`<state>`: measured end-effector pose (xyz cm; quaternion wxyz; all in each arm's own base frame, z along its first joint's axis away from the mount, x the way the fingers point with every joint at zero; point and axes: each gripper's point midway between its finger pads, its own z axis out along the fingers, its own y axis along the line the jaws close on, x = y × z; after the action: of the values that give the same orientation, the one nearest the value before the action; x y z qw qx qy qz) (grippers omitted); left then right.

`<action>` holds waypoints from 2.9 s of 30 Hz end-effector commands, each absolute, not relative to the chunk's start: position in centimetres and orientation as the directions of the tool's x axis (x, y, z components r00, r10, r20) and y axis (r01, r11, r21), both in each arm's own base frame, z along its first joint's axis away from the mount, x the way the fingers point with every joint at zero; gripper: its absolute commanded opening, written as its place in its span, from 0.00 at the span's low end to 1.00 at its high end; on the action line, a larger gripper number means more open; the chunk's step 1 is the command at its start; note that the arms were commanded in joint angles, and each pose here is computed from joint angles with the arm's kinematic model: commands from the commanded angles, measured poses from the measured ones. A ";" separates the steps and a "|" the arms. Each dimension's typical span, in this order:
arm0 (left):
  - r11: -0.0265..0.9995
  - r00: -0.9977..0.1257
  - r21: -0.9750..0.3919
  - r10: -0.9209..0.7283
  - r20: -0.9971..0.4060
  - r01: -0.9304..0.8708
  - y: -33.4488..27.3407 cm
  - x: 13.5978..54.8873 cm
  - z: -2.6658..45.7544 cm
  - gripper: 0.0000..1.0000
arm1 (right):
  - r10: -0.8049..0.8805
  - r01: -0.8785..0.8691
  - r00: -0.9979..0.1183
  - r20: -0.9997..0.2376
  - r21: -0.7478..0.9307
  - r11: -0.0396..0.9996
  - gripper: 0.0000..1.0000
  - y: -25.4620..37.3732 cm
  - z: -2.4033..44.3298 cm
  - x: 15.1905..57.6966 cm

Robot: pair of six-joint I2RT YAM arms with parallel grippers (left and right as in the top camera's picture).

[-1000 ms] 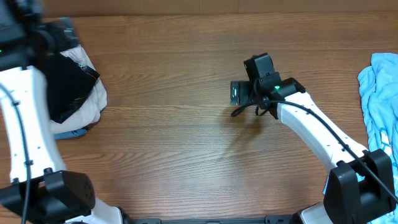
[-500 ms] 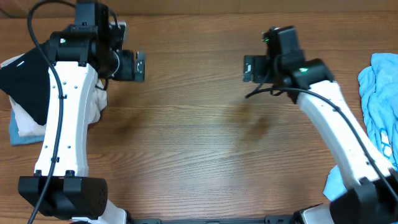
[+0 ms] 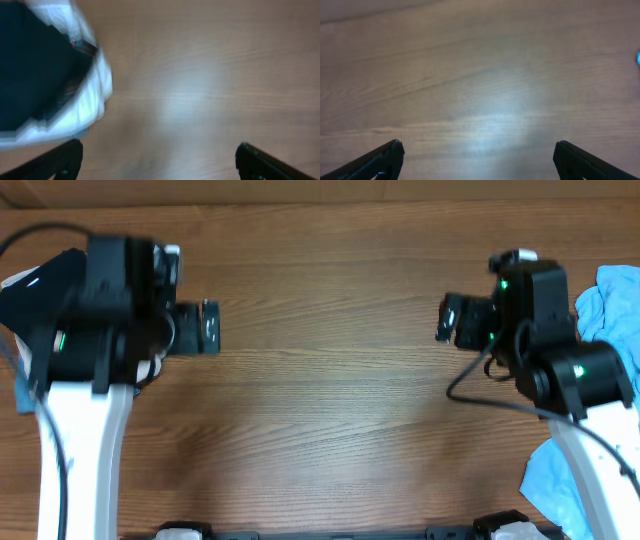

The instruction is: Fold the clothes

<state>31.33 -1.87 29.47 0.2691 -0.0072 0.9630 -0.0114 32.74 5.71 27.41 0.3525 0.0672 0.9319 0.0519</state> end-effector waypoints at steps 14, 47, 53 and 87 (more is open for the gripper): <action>0.991 -0.554 0.055 -0.022 -0.833 -0.123 1.9 18.5 28.7 1.00 | 0.241 0.114 -0.495 -0.835 0.212 0.971 1.00 2.4 24.5 24.1; 0.990 -0.627 0.075 -0.016 -0.779 -0.117 2.0 17.3 27.0 1.00 | 0.264 0.195 -0.508 -0.819 0.189 0.962 1.00 -0.2 23.5 19.8; 0.990 -0.627 0.075 -0.016 -0.779 -0.117 2.0 17.3 27.0 1.00 | 0.190 0.111 -0.318 -0.929 0.162 0.980 1.00 -0.4 24.8 20.0; 0.990 -0.627 0.075 -0.016 -0.779 -0.117 2.0 17.3 27.0 1.00 | 0.150 -0.077 -0.029 -0.988 0.152 0.985 1.00 1.3 17.1 24.6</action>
<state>17.35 1.93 26.99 0.4282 -0.0381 0.9011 0.0556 24.61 1.29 17.24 0.6937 0.0297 0.7148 0.0831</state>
